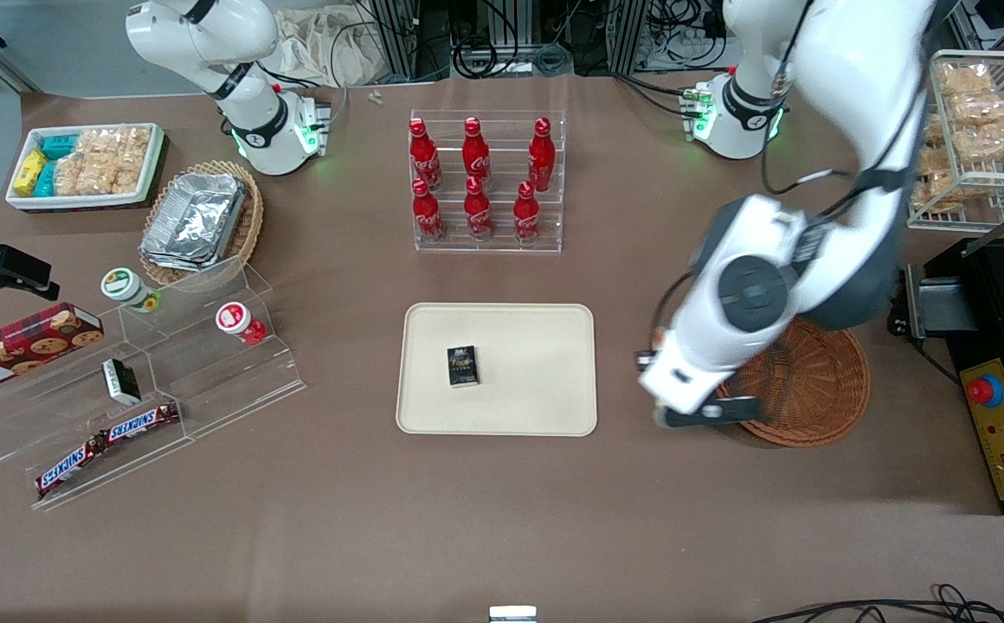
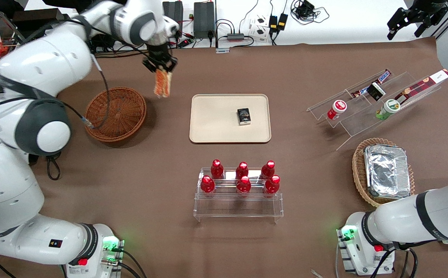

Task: Place sandwich from basket to tray
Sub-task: 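Carry the sandwich over the cream tray and lower it, then open the left gripper to release the sandwich and raise the arm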

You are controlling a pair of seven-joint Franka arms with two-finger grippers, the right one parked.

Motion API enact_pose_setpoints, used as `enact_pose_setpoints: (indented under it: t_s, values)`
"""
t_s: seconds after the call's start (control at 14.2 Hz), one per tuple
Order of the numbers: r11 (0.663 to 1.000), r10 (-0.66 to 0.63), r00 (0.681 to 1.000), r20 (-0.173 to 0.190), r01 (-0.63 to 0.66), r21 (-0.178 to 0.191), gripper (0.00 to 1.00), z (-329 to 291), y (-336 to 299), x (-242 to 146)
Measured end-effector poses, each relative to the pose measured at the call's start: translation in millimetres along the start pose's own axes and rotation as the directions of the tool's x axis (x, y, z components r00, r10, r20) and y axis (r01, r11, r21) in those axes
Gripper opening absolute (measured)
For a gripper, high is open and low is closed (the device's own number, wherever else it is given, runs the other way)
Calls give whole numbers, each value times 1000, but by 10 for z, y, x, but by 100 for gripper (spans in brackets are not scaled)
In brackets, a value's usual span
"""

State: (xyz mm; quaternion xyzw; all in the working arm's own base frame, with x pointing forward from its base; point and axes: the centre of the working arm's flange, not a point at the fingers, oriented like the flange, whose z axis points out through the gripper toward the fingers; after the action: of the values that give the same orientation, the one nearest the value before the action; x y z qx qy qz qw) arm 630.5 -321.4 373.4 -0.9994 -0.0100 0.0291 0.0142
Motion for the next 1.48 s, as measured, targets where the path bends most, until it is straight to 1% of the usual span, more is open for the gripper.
enact_pose_setpoints:
  t_s: [0.14,0.21,0.35,0.49,0.63,0.7,0.77,0.85,0.92,1.06,1.13,1.2,1.27,1.34,1.41,1.48]
  values:
    - [998,51,999,7,-51,-23,18,593,516,-111]
    - [998,58,998,22,-57,-24,18,868,704,-186]
    - [998,66,996,61,-65,-14,18,1314,934,-323]
    - [998,60,995,84,-59,-6,19,1541,1022,-393]
    - [999,39,996,77,-39,-8,22,1494,1028,-369]
    - [999,31,997,70,-30,-12,28,1461,1022,-342]
    - [1000,22,998,62,-22,-16,39,1415,1008,-306]
    - [1000,15,999,49,-14,-24,48,1330,990,-260]
    - [999,5,1000,26,-4,-36,59,1174,962,-199]
    - [998,-36,999,-32,34,-62,76,691,837,-76]
    - [996,-60,997,-54,56,-64,87,382,690,-16]
    - [995,-89,994,-63,86,-56,96,53,453,43]
    - [994,-100,993,-64,98,-39,100,-275,139,91]
    - [996,-81,995,-55,79,-27,100,-577,-199,110]
    - [998,-50,998,-43,48,-34,100,-851,-539,90]
    - [999,-27,999,-40,25,-45,100,-1054,-862,37]
